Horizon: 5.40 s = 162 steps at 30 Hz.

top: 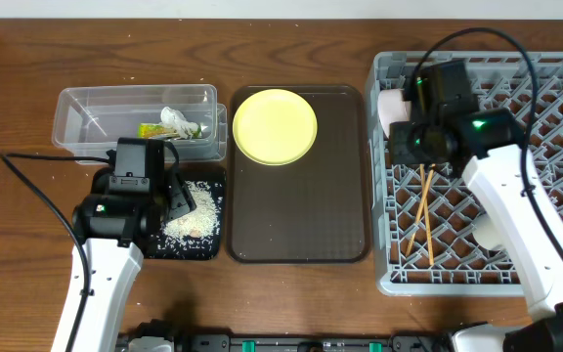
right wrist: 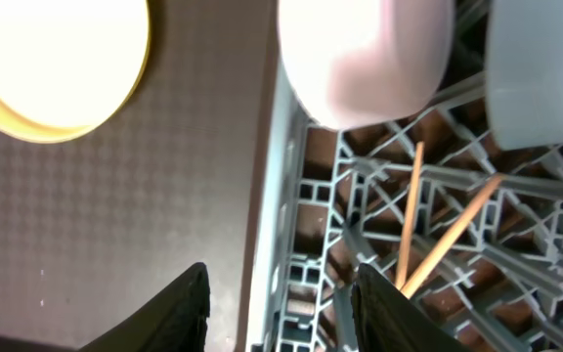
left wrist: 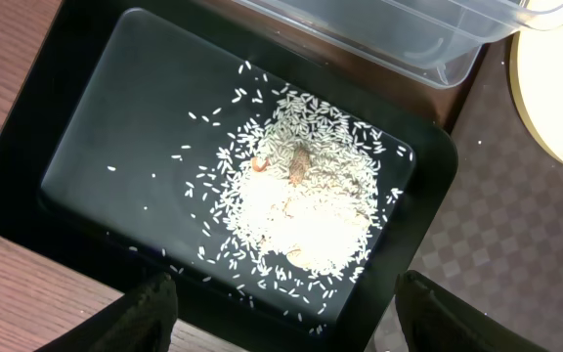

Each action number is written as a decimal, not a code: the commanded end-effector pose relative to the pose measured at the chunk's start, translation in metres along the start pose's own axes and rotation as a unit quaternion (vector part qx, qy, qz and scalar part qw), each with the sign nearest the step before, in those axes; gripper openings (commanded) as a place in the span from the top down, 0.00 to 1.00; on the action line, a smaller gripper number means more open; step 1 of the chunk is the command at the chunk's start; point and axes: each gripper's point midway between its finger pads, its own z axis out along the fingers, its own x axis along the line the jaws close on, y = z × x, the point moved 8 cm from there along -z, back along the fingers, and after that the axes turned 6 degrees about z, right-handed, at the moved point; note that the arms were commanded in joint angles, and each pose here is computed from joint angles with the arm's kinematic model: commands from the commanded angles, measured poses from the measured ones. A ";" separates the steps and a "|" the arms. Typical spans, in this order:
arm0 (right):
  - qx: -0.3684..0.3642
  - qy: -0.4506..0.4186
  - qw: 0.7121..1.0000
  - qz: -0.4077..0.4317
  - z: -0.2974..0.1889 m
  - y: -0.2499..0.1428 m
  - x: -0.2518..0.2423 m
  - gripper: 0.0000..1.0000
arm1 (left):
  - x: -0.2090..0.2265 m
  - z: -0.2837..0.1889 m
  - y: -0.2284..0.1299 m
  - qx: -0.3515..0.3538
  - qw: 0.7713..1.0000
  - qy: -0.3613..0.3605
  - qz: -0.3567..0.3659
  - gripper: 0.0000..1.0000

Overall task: Sort waste into correct bins and load items into the dishwasher rack
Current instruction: 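Insert the second chopstick upright into the rack beside the first, then reach the right gripper to the yellow plate and grasp its rim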

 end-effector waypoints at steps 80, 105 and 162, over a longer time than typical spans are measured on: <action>-0.006 -0.148 0.961 0.232 0.091 -0.063 -0.078 0.88 | 0.004 0.002 -0.001 0.001 1.000 0.014 -0.005 0.26; 0.005 -0.078 0.995 0.069 0.018 -0.038 -0.056 0.99 | 0.004 0.002 0.000 0.001 1.000 0.014 -0.005 0.26; -0.026 0.086 0.994 0.058 0.187 -0.003 0.111 0.43 | 0.004 0.002 -0.001 0.001 1.000 0.014 -0.005 0.26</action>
